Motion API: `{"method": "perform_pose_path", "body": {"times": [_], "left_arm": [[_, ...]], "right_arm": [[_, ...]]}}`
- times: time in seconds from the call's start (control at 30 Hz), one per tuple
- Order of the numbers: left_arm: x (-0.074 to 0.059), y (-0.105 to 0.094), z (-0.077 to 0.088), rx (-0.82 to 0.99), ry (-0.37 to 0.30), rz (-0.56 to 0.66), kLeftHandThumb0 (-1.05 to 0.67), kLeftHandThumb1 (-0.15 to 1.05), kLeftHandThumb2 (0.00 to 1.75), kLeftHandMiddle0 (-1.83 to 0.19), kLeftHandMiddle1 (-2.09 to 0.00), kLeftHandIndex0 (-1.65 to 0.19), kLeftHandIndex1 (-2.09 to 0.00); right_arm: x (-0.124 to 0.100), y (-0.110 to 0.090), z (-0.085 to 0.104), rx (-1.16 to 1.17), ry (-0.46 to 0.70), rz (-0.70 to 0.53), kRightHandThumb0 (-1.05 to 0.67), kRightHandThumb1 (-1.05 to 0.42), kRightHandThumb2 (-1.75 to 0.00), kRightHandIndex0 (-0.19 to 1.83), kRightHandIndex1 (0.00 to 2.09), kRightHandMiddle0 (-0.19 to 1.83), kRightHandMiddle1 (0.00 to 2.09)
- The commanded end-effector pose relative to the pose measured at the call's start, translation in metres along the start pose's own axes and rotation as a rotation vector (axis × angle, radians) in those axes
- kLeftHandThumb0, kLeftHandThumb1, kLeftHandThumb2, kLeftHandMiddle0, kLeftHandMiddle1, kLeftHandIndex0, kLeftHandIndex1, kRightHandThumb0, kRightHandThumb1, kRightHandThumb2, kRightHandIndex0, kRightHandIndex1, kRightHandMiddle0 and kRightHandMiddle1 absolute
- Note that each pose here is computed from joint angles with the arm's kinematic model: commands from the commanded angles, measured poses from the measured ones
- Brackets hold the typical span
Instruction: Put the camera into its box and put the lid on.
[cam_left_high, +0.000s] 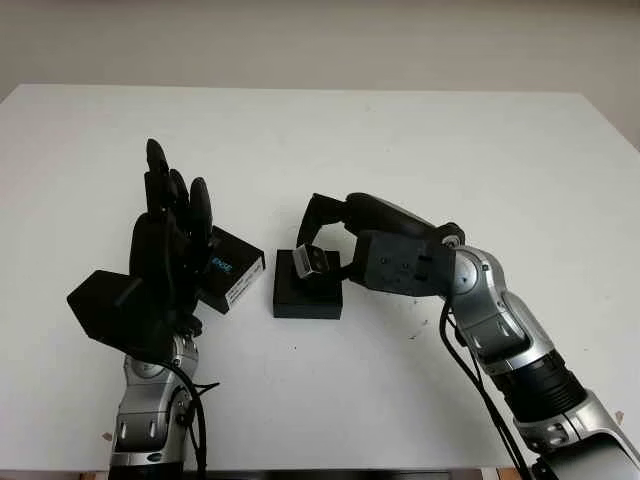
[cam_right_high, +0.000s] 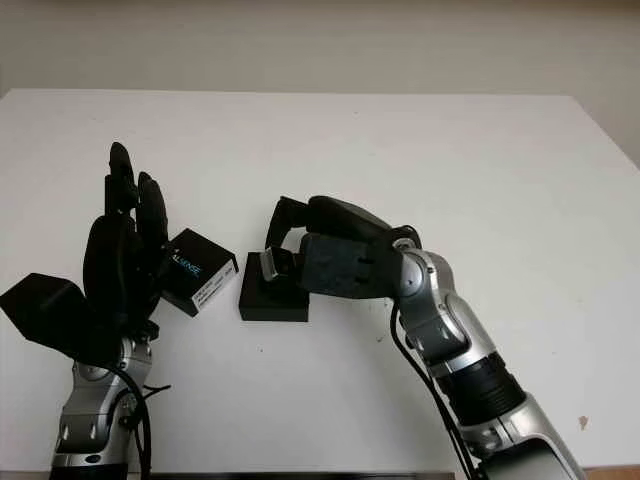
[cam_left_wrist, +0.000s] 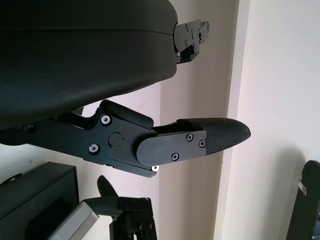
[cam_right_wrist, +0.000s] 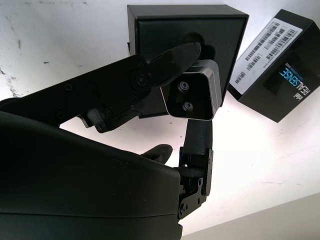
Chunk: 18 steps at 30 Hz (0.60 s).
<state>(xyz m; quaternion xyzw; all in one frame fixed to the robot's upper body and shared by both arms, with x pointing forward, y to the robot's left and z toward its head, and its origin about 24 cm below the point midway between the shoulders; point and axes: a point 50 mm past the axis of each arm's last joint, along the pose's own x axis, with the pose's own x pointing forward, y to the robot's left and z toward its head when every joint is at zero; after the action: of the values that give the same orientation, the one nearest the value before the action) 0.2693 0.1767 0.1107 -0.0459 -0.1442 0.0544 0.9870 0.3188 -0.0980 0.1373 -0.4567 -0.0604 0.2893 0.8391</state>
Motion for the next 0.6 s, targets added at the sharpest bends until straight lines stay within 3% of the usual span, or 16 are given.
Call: {"method": "perform_pose_path", "body": {"times": [0.0, 0.57], "left_arm": [[0.002, -0.001, 0.009, 0.006, -0.039, -0.008, -0.71, 1.05, 0.54, 0.19, 0.00, 0.19, 0.00], [0.000, -0.003, 0.016, -0.024, -0.044, -0.014, -0.71, 1.05, 0.52, 0.19, 0.00, 0.19, 0.00]], "right_arm": [[-0.003, 0.001, 0.002, -0.004, 0.000, 0.003, -0.40, -1.03, -0.05, 0.22, 0.44, 0.32, 2.06], [-0.019, 0.011, 0.003, 0.038, 0.054, 0.043, -0.36, -1.03, -0.05, 0.23, 0.39, 0.23, 2.01]]}}
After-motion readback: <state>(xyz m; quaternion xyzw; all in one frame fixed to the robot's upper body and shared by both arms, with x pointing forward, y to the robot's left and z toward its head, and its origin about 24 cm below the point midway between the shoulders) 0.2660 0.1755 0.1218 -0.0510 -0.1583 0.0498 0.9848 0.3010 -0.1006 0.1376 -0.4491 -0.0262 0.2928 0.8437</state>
